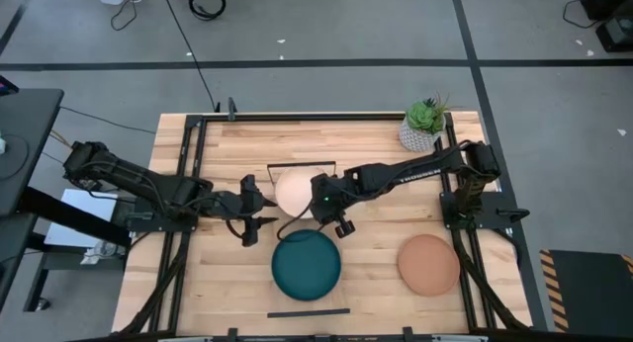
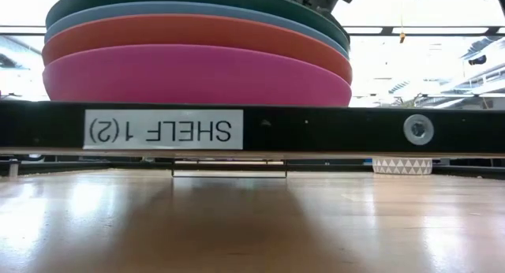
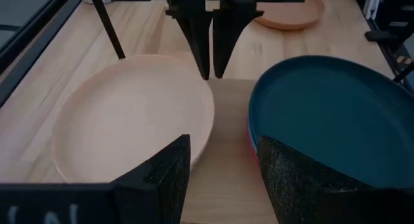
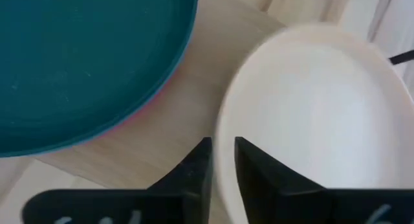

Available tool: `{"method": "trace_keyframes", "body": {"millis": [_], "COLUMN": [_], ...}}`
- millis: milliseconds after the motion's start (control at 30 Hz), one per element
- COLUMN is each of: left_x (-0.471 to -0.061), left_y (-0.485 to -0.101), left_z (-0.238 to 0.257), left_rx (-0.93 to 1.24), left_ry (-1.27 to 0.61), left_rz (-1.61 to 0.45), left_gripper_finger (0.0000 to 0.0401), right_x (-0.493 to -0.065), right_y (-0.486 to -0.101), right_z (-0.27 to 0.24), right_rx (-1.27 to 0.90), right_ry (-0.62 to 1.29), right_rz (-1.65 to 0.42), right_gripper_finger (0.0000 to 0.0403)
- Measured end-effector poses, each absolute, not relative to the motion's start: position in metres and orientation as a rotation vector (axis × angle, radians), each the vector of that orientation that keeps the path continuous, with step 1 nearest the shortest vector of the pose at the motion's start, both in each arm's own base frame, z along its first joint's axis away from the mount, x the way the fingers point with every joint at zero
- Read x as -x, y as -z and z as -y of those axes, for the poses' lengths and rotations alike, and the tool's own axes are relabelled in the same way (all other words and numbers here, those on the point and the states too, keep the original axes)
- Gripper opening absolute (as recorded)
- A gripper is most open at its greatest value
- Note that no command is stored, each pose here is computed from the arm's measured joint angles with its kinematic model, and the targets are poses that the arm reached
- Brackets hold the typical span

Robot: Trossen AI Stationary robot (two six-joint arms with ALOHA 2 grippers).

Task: Place and stack plates onto a shelf
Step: Stack the light orange plate on top of the gray plate on the shelf, then stack the brown plate on top of the light orange plate on the shelf

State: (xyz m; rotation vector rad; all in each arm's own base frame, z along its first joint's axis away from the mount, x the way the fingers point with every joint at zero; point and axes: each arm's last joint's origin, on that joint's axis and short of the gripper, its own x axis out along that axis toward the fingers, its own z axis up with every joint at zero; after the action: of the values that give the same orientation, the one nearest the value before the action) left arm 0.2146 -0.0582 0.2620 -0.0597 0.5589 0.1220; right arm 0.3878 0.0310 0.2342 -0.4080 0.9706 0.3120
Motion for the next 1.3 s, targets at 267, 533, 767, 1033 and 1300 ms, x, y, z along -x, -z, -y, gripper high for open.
{"method": "trace_keyframes", "body": {"millis": [267, 533, 767, 1033, 1300], "left_x": [-0.213, -0.210, -0.208, -0.208, -0.205], "left_y": [-0.257, -0.234, -0.219, -0.218, -0.214], "left_z": [0.057, 0.052, 0.048, 0.052, 0.054], "left_rx": [0.052, 0.056, 0.075, 0.155, 0.160], "left_ry": [-0.165, -0.233, -0.262, -0.189, -0.167], "left_rz": [-0.571, -0.573, -0.585, -0.607, -0.660], "left_gripper_finger": [0.0187, 0.0187, 0.0187, 0.0187, 0.0187], "right_x": [-0.367, -0.338, -0.311, -0.277, -0.247], "right_y": [-0.242, -0.238, -0.213, -0.213, -0.182], "right_z": [-0.043, -0.058, -0.058, -0.067, -0.102], "right_rx": [0.440, 0.305, 0.253, -0.002, 0.080], "right_ry": [-0.174, -0.060, -0.025, -0.175, -0.282], "right_rz": [-1.116, -1.181, -1.311, -1.626, -1.732], "right_gripper_finger": [0.0102, 0.0099, 0.0099, 0.0101, 0.0123]}}
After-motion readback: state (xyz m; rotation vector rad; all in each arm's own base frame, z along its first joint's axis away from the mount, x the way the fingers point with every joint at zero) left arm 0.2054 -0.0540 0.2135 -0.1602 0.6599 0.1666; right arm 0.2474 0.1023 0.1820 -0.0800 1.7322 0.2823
